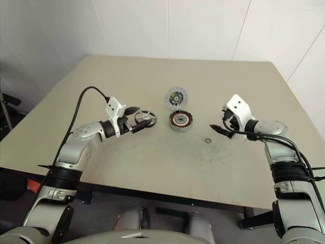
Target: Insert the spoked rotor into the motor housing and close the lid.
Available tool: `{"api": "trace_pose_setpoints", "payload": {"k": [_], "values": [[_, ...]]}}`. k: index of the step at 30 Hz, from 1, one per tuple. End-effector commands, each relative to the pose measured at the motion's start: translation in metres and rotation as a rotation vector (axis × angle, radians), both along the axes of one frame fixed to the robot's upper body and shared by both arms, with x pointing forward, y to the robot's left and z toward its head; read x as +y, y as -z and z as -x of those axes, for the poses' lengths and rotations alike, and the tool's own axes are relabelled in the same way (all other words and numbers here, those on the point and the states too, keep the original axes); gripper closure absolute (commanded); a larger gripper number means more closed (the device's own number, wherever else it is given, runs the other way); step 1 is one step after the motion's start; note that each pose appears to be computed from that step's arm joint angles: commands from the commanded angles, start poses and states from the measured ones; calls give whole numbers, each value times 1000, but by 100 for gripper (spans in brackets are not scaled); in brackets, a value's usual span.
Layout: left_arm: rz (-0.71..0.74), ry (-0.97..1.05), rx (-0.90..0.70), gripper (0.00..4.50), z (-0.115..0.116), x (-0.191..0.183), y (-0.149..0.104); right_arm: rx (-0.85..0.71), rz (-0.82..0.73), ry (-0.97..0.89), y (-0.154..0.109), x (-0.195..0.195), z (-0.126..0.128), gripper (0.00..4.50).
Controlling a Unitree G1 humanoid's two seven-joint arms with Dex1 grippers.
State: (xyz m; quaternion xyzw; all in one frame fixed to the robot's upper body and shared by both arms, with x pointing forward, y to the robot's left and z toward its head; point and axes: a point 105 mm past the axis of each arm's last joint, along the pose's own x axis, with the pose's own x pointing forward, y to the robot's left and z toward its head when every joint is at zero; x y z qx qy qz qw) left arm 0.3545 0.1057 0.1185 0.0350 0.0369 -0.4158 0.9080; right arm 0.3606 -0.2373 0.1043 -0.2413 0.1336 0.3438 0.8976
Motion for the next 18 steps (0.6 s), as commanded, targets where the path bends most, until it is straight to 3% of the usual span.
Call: {"api": "trace_pose_setpoints", "payload": {"k": [1,15,18], "values": [[18,9,-60,0,-1,-1,-15,-74,-19,1,-23,-2,-3,2],[26,14,-58,0,-2,-2,-13,-70,-23,22,-24,-6,-2,2],[27,14,-66,0,-4,0,-18,24,-46,-67,-16,4,17,2]]}}
